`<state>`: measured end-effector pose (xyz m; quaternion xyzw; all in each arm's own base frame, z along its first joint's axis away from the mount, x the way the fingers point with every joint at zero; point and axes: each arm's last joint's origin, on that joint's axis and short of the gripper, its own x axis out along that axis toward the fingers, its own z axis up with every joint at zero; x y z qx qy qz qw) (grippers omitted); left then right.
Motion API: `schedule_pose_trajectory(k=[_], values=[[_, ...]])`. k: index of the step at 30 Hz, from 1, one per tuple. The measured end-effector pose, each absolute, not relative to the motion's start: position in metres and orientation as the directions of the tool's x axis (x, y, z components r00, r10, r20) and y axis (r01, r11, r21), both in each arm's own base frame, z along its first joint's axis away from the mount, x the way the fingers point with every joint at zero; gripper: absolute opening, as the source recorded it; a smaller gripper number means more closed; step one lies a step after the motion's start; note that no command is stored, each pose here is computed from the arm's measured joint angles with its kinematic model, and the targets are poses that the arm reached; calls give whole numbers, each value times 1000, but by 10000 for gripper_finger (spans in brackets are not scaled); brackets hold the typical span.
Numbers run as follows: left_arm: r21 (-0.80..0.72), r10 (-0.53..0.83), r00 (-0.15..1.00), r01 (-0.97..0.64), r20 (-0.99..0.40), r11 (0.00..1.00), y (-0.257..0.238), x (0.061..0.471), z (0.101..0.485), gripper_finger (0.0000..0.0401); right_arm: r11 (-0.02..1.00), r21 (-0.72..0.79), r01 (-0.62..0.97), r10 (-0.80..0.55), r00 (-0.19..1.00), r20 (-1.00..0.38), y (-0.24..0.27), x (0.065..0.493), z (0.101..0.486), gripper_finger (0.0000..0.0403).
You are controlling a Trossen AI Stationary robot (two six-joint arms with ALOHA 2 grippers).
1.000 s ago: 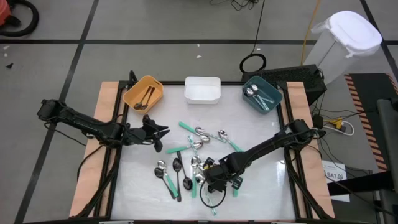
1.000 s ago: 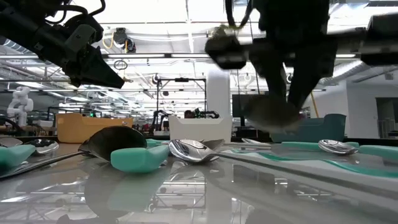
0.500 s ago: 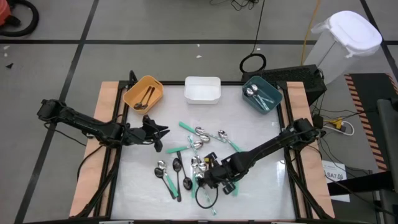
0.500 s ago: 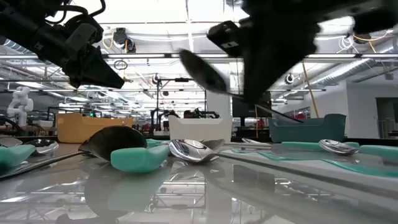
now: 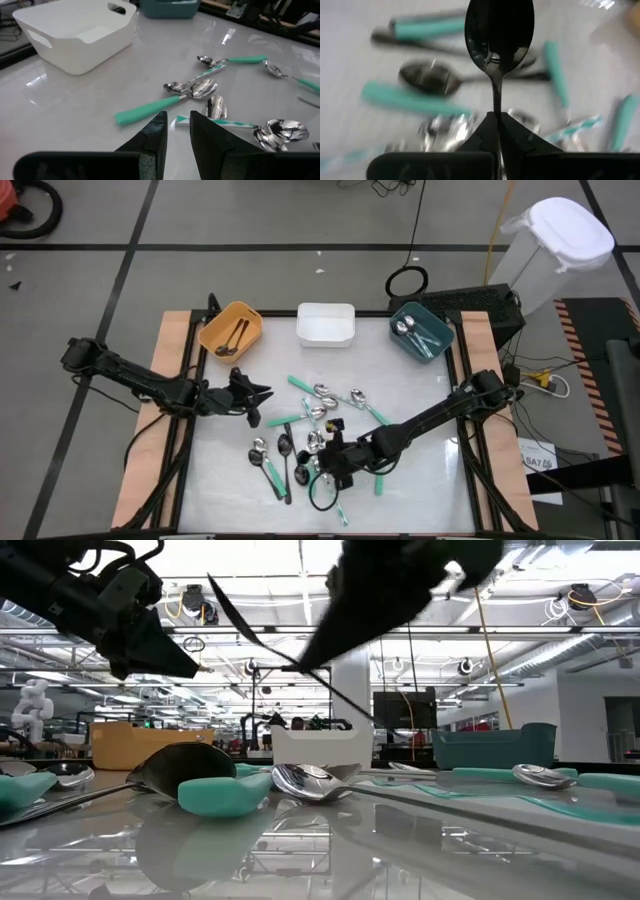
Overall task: Sort silverware by color (type)
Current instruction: Put the black spoon into the orange bin
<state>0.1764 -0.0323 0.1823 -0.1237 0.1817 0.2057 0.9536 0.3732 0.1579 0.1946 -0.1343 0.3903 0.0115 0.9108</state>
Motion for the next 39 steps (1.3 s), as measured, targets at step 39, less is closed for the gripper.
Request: schedule_pose_trajectory(k=[39], values=[[-4,214,936,-224,-281,975,-64,206,170,107,871,-159,464,-487,856,-171,111,418,221,3]])
